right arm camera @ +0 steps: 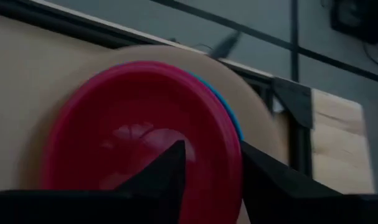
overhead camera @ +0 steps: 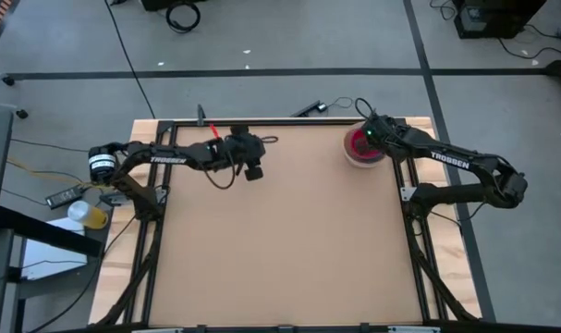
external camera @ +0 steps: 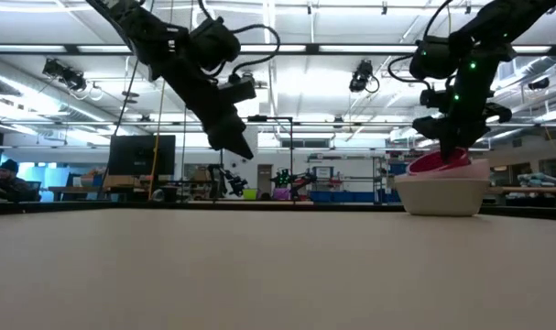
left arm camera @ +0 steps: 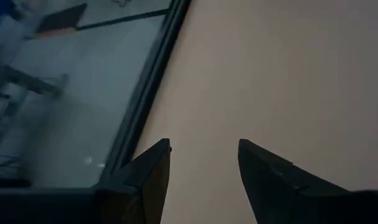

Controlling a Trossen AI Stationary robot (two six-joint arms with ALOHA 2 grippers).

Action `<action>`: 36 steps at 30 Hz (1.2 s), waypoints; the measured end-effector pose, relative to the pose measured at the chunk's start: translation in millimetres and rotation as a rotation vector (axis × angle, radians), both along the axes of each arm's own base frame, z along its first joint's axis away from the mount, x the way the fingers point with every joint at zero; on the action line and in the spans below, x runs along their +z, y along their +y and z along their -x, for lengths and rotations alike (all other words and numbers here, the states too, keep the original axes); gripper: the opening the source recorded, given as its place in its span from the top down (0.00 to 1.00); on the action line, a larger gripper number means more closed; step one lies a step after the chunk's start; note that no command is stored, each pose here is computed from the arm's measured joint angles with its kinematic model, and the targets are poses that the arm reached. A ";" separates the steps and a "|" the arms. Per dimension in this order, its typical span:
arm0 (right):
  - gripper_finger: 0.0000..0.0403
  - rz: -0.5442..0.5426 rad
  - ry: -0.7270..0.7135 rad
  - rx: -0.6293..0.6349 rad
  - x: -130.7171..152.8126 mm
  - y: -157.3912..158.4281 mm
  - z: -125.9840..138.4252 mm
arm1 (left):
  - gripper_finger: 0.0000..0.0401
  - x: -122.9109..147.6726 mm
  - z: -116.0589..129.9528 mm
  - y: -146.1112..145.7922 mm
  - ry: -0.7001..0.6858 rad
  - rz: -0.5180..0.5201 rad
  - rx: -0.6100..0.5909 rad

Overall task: Nest bowls inside each other
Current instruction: Put the red bowl on top of the blue patterned bowl

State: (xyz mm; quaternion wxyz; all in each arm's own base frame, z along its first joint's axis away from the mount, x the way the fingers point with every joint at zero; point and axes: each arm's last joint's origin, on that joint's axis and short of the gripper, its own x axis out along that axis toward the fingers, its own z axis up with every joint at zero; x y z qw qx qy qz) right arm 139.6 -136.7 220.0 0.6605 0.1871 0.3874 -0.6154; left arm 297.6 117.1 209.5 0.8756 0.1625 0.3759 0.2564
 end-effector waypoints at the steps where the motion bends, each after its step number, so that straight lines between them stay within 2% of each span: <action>1: 0.64 0.005 -0.010 0.014 0.5 1.3 -2.3 | 0.52 -0.1 1.1 3.2 -0.019 0.029 0.006; 4: 0.64 0.022 -0.021 0.077 2.4 2.6 -8.3 | 0.52 -4.2 5.8 12.2 -0.080 0.135 -0.012; 8: 0.64 0.042 -0.089 0.154 10.3 1.2 -10.1 | 0.52 -25.7 22.7 18.9 -0.175 0.203 -0.021; 11: 0.64 0.035 -0.163 0.205 17.4 4.1 -8.9 | 0.52 -33.1 38.6 20.3 -0.224 0.197 -0.003; 15: 0.64 0.051 -0.162 0.215 8.6 11.3 -4.3 | 0.52 -36.0 50.0 18.1 -0.260 0.177 0.006; 18: 0.64 0.133 -0.213 0.270 1.1 19.3 -4.9 | 0.52 -30.1 47.4 15.0 -0.293 0.153 -0.019; 25: 0.64 0.460 -0.445 0.513 -22.5 38.1 -15.1 | 0.52 -28.1 42.1 6.4 -0.308 0.146 -0.059; 31: 0.64 0.521 -0.490 0.608 -34.4 45.5 -14.2 | 0.52 -20.0 43.2 -4.7 -0.334 0.186 -0.066; 36: 0.64 0.565 -0.632 0.821 -22.6 53.9 -21.2 | 0.52 5.1 54.3 -19.2 -0.380 0.180 -0.102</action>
